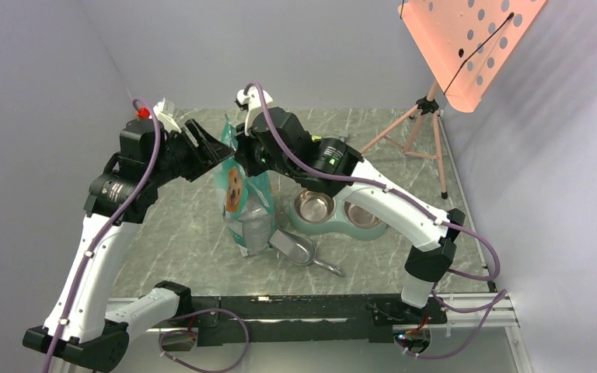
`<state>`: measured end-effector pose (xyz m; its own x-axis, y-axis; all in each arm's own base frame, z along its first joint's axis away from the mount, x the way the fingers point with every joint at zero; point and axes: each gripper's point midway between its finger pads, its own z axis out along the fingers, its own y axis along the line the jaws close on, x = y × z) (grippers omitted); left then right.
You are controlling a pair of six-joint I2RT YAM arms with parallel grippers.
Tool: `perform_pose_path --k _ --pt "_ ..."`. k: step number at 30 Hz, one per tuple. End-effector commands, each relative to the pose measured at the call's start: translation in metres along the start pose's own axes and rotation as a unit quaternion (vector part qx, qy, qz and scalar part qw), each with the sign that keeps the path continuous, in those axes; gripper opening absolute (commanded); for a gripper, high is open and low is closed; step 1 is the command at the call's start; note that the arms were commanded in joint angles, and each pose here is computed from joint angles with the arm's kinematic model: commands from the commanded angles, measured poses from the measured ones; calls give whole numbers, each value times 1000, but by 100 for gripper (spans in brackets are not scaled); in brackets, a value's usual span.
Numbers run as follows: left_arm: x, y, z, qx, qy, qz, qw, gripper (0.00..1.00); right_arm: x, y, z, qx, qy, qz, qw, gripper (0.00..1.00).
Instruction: Serve the pet food
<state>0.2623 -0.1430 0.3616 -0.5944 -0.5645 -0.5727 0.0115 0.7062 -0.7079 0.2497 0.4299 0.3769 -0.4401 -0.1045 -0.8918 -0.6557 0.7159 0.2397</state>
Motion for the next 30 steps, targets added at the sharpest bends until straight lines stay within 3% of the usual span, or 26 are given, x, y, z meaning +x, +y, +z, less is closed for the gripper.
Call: perform_pose_path --k 1,3,6,13,19,23,25,28,30 --pt "-7 -15 -8 25 -8 -7 1000 67 -13 4 -20 -21 -22 3 1000 0" --pt "-6 -14 -7 25 -7 -8 1000 63 -13 3 -20 -20 -23 6 1000 0" --pt "-4 -14 -4 28 -5 -14 999 49 -11 4 -19 -20 -19 5 1000 0" --pt "0 -13 4 29 11 -14 999 44 -10 6 -15 -26 -17 6 999 0" --pt "2 -20 12 40 32 0 999 28 -1 4 -7 -15 -2 9 1000 0" --pt "0 -34 10 81 30 14 996 19 5 -5 -1 10 3 14 1000 17" --pt "0 -35 7 90 22 18 996 16 6 -6 1 15 2 14 1000 18" --pt "0 -36 6 96 21 20 995 9 6 -6 5 16 0 12 1000 19" --pt "2 -36 8 94 28 20 995 5 5 -6 9 16 -1 10 1000 8"
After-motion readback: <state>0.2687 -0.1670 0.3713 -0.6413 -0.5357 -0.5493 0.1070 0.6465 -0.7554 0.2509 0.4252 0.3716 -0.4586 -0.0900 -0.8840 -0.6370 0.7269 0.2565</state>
